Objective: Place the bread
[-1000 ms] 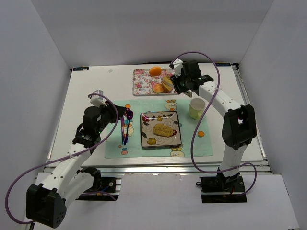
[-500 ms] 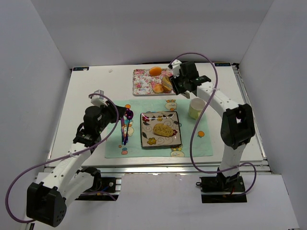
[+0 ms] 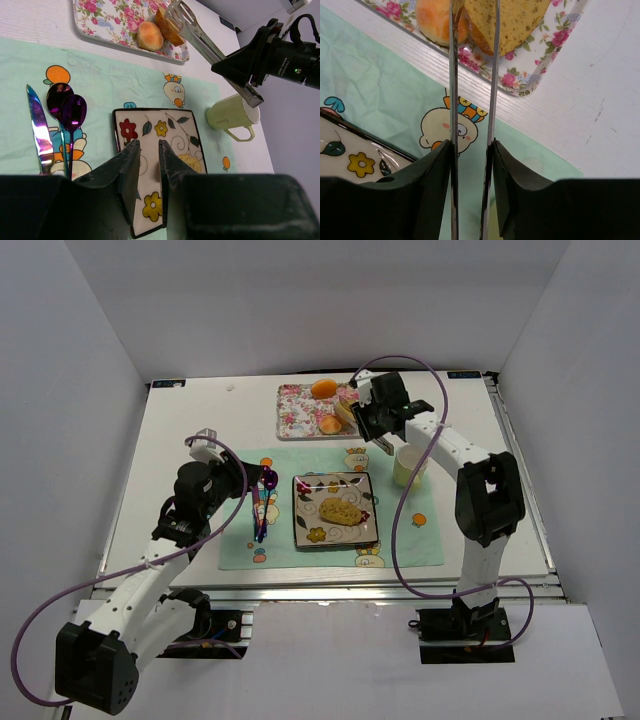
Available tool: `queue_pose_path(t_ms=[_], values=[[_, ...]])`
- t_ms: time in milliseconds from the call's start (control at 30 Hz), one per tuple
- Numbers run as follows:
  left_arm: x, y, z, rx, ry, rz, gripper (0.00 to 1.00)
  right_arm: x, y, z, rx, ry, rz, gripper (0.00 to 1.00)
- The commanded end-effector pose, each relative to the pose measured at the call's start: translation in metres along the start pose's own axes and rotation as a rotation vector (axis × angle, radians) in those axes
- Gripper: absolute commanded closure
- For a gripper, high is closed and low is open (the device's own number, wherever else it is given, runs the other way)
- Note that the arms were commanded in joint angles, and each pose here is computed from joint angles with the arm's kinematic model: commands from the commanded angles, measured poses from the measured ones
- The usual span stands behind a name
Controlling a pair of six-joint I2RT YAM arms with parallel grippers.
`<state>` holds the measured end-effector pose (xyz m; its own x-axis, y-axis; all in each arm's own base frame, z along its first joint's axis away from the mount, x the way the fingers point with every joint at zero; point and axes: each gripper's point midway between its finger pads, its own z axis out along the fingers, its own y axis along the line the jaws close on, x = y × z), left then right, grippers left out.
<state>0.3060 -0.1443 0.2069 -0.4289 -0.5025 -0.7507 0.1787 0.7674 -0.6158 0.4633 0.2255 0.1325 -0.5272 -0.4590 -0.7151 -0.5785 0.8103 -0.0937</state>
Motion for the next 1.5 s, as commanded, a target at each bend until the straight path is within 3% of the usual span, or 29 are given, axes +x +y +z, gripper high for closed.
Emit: queue_pose_path(t_ms=[0, 300, 867, 1067, 1200, 1300, 1467], values=[[-0.008, -0.004, -0.005, 0.006, -0.032, 0.012, 0.68, -0.047, 0.006, -0.033, -0.027, -0.152, 0.013, 0.57], [-0.009, -0.004, -0.007, 0.008, -0.036, 0.009, 0.68, -0.046, 0.009, -0.040, -0.043, -0.155, 0.009, 0.53], [-0.010, -0.004, -0.007, 0.005, -0.037, 0.009, 0.68, -0.007, 0.006, -0.021, 0.023, -0.052, 0.017, 0.57], [-0.010, -0.004, -0.006, 0.006, -0.036, 0.012, 0.68, 0.005, 0.002, -0.014, 0.048, -0.015, 0.013, 0.66], [-0.012, -0.005, -0.006, 0.005, -0.040, 0.015, 0.68, 0.000, 0.004, -0.019, 0.035, -0.028, 0.011, 0.78], [-0.013, -0.005, -0.007, 0.006, -0.043, 0.014, 0.68, -0.020, 0.008, -0.038, 0.007, -0.091, 0.007, 0.92], [-0.014, -0.006, -0.006, 0.009, -0.045, 0.013, 0.68, -0.049, 0.015, -0.089, -0.049, -0.226, -0.024, 1.00]])
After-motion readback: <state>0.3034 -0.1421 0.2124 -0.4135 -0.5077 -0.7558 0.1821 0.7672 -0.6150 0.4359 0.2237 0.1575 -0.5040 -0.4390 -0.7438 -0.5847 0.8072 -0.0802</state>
